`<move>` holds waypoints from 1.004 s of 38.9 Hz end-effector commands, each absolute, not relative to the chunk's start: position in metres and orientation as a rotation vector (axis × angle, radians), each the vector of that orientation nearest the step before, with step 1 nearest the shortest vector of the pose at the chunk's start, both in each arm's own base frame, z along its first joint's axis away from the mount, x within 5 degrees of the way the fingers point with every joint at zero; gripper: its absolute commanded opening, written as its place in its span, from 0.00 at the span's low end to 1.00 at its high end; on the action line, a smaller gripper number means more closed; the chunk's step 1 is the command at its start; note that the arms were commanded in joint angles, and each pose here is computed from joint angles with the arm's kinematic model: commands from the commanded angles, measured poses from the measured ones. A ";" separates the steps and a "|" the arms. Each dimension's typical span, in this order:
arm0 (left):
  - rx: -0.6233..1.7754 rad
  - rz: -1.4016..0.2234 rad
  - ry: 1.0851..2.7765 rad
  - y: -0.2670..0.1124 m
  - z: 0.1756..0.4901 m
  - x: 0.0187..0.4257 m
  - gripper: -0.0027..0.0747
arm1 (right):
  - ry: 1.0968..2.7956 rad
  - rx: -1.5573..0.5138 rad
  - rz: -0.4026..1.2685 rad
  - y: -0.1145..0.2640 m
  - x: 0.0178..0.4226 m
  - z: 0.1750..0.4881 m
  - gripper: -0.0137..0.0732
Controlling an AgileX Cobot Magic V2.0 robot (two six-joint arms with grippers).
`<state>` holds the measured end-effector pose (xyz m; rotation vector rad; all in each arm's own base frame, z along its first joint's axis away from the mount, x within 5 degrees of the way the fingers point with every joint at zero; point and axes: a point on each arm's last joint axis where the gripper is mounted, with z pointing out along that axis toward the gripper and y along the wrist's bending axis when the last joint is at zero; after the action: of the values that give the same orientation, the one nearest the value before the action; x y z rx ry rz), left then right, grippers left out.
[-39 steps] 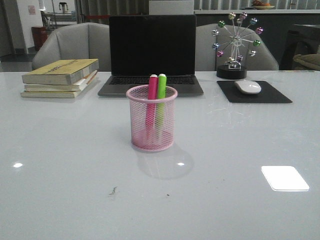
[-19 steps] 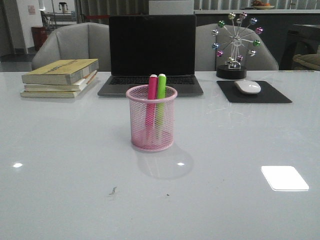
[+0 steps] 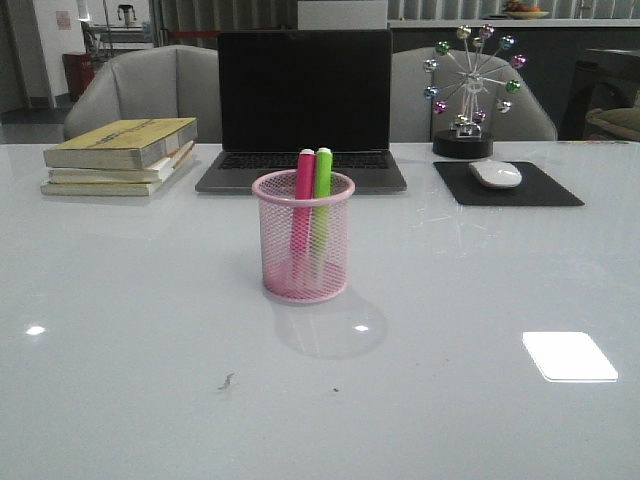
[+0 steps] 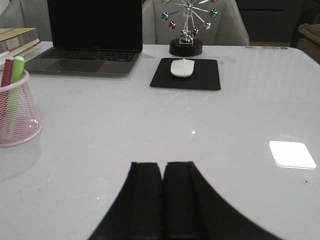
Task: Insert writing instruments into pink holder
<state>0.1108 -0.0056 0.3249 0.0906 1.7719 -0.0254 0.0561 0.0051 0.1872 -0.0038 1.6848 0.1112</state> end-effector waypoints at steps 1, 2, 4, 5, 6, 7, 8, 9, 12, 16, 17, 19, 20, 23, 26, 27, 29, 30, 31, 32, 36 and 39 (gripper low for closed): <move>0.069 -0.009 1.677 -0.004 0.340 0.112 0.49 | 1.584 0.001 0.109 0.004 0.055 0.195 0.22; 0.073 -0.004 1.677 -0.004 0.340 0.112 0.49 | 1.584 0.001 0.109 0.004 0.055 0.195 0.22; 0.074 -0.001 1.676 -0.004 0.340 0.112 0.45 | 1.584 0.001 0.109 0.004 0.055 0.195 0.22; 0.075 0.001 1.676 -0.004 0.340 0.112 0.42 | 1.584 0.001 0.109 0.004 0.055 0.195 0.22; 0.076 0.002 1.676 -0.004 0.340 0.112 0.38 | 1.584 0.001 0.109 0.004 0.055 0.195 0.22; 0.072 -0.001 1.676 -0.004 0.340 0.112 0.34 | 1.584 0.001 0.109 0.004 0.055 0.195 0.22; 0.072 -0.001 1.676 -0.004 0.340 0.112 0.29 | 1.584 0.001 0.109 0.004 0.055 0.195 0.22; 0.072 -0.001 1.677 -0.004 0.340 0.112 0.25 | 1.584 0.001 0.109 0.004 0.055 0.195 0.22; 0.054 0.008 1.640 -0.002 0.339 0.108 0.16 | 1.584 0.001 0.109 0.004 0.055 0.195 0.22; -0.023 -0.017 1.565 0.000 0.335 0.099 0.16 | 1.584 0.001 0.109 0.004 0.055 0.195 0.22; -0.040 -0.025 1.538 0.001 0.334 0.096 0.16 | 1.584 0.001 0.109 0.004 0.055 0.195 0.22; -0.058 -0.033 1.493 0.002 0.331 0.090 0.16 | 1.584 0.001 0.109 0.004 0.055 0.195 0.22; -0.063 -0.037 1.471 0.002 0.329 0.086 0.16 | 1.584 0.001 0.109 0.004 0.055 0.195 0.22; -0.061 -0.035 1.431 0.002 0.323 0.078 0.16 | 1.584 0.001 0.109 0.004 0.055 0.195 0.22; -0.042 -0.013 1.415 0.002 0.314 0.072 0.16 | 1.584 0.001 0.109 0.004 0.055 0.195 0.22; -0.038 -0.007 1.418 0.002 0.310 0.070 0.16 | 1.584 0.001 0.109 0.004 0.055 0.195 0.22; -0.033 -0.002 1.412 0.001 0.303 0.066 0.16 | 1.584 0.001 0.109 0.004 0.055 0.195 0.22; -0.033 -0.002 1.411 0.001 0.299 0.065 0.16 | 1.584 0.001 0.109 0.004 0.055 0.195 0.22; -0.033 -0.002 1.409 0.001 0.294 0.063 0.16 | 1.584 0.001 0.109 0.004 0.055 0.195 0.22; -0.033 -0.002 1.412 0.001 0.289 0.063 0.16 | 1.584 0.001 0.109 0.004 0.055 0.195 0.22; -0.033 -0.002 1.416 0.001 0.271 0.058 0.16 | 1.584 0.001 0.109 0.004 0.055 0.195 0.22; -0.033 -0.002 1.425 0.001 0.256 0.056 0.16 | 1.584 0.001 0.109 0.004 0.055 0.195 0.22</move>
<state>0.0590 0.0013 0.2507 -0.0262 1.5298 0.0087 0.0561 0.0051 0.1872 -0.0038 1.6848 0.1112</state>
